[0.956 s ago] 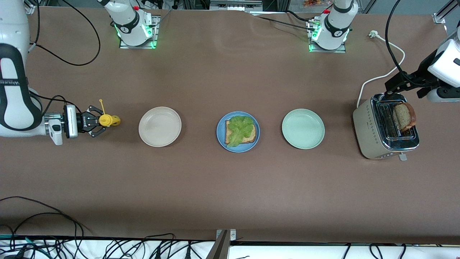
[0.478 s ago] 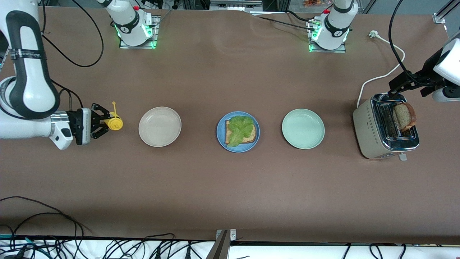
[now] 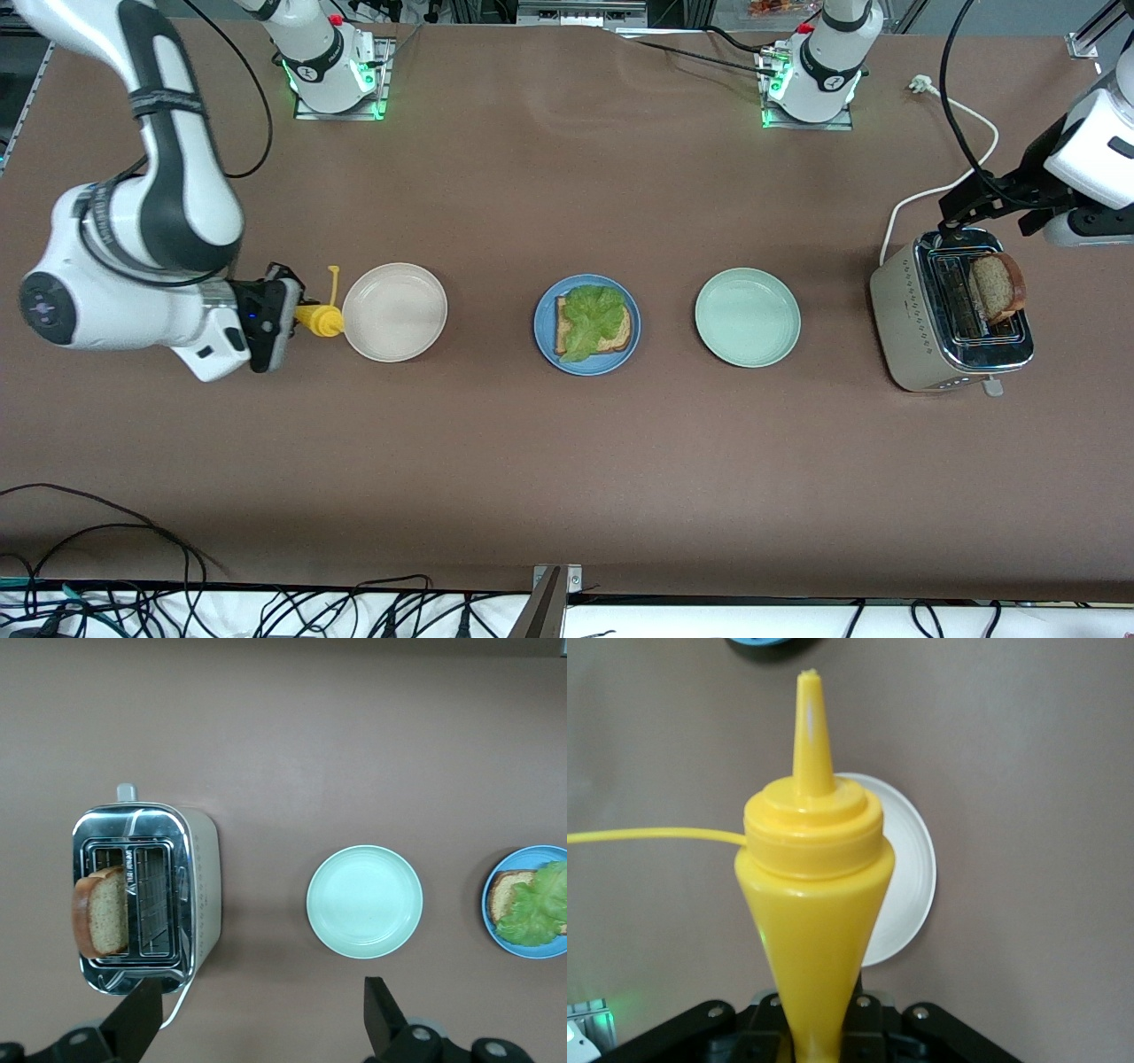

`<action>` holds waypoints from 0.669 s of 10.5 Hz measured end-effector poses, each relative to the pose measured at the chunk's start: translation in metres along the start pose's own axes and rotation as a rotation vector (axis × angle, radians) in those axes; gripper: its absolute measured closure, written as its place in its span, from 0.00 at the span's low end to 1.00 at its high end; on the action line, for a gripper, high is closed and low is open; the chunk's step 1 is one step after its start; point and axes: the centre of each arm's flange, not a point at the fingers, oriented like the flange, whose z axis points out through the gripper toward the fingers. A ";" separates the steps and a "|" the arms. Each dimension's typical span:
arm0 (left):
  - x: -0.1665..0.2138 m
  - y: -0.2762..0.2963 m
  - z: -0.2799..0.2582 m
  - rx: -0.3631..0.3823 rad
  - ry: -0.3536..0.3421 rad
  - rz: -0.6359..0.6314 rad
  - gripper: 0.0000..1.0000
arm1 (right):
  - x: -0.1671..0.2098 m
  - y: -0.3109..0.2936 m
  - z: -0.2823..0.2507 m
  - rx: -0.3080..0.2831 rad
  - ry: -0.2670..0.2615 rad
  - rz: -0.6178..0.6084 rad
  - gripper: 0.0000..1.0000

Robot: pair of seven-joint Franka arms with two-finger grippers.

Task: Make sandwich in blue plate with both arms
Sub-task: 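Lift the bottle with the right gripper and carry it over the blue plate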

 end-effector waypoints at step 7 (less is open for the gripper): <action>0.000 0.001 -0.002 0.000 0.001 -0.024 0.00 | 0.166 -0.067 0.047 -0.236 -0.303 -0.025 0.82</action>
